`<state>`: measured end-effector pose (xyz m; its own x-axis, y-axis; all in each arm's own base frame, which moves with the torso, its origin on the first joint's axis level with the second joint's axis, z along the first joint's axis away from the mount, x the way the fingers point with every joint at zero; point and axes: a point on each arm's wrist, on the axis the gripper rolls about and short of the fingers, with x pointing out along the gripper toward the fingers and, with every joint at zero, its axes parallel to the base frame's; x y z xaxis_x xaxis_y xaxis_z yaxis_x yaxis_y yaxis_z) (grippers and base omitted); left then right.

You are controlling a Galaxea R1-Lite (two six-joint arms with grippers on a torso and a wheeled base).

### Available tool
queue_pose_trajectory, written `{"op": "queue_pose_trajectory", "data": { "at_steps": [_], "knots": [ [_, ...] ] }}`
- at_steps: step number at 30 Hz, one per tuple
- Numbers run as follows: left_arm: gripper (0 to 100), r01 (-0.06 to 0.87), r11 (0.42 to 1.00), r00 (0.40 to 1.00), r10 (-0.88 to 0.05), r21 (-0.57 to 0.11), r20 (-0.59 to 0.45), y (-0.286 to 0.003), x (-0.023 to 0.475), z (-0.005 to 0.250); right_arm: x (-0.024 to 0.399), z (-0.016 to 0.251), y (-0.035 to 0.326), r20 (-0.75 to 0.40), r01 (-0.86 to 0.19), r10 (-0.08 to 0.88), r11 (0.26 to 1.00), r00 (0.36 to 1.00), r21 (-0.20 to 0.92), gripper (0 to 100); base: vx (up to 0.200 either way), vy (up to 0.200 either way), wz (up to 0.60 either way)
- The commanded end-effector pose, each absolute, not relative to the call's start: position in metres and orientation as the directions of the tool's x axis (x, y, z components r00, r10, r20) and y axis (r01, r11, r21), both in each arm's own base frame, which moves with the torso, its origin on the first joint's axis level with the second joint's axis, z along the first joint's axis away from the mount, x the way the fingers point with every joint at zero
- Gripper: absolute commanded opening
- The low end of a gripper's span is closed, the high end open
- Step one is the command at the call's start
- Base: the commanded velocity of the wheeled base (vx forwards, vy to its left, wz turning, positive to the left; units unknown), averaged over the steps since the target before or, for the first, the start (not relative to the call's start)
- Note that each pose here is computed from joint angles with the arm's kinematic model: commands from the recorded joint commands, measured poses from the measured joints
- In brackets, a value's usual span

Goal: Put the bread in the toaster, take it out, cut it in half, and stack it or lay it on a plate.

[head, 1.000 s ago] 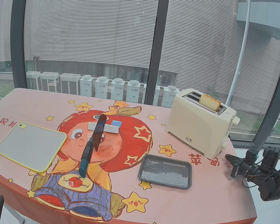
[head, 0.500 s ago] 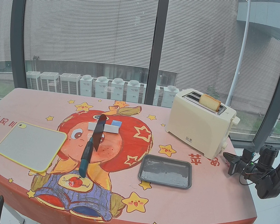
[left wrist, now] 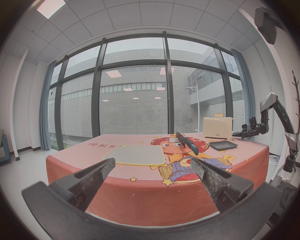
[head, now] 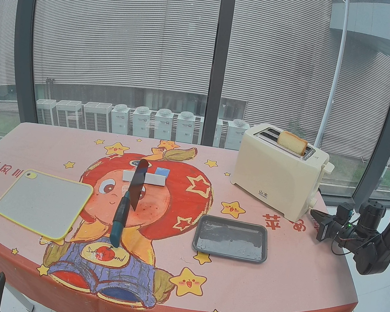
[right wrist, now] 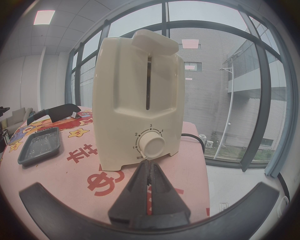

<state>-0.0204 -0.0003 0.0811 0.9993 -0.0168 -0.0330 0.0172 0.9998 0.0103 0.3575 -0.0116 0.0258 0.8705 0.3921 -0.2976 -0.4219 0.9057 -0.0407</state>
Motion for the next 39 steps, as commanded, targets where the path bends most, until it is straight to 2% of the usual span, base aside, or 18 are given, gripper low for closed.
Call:
{"op": "queue_pose_trajectory", "data": {
  "at_steps": [1,39],
  "knots": [
    [100,0.017,1.0,0.998,-0.017,0.01,-0.052,-0.0003,-0.0191,0.0762,0.358,0.0258,-0.0092,-0.295,-0.428,0.398,0.903,0.868,-0.042,0,0.0,0.0,0.0],
    [100,0.017,1.0,0.998,-0.017,0.01,-0.052,-0.0003,-0.0191,0.0762,0.3545,0.0343,-0.0041,-0.26,-0.439,0.41,0.896,0.874,-0.063,0,0.0,0.0,0.0]
  ]
}}
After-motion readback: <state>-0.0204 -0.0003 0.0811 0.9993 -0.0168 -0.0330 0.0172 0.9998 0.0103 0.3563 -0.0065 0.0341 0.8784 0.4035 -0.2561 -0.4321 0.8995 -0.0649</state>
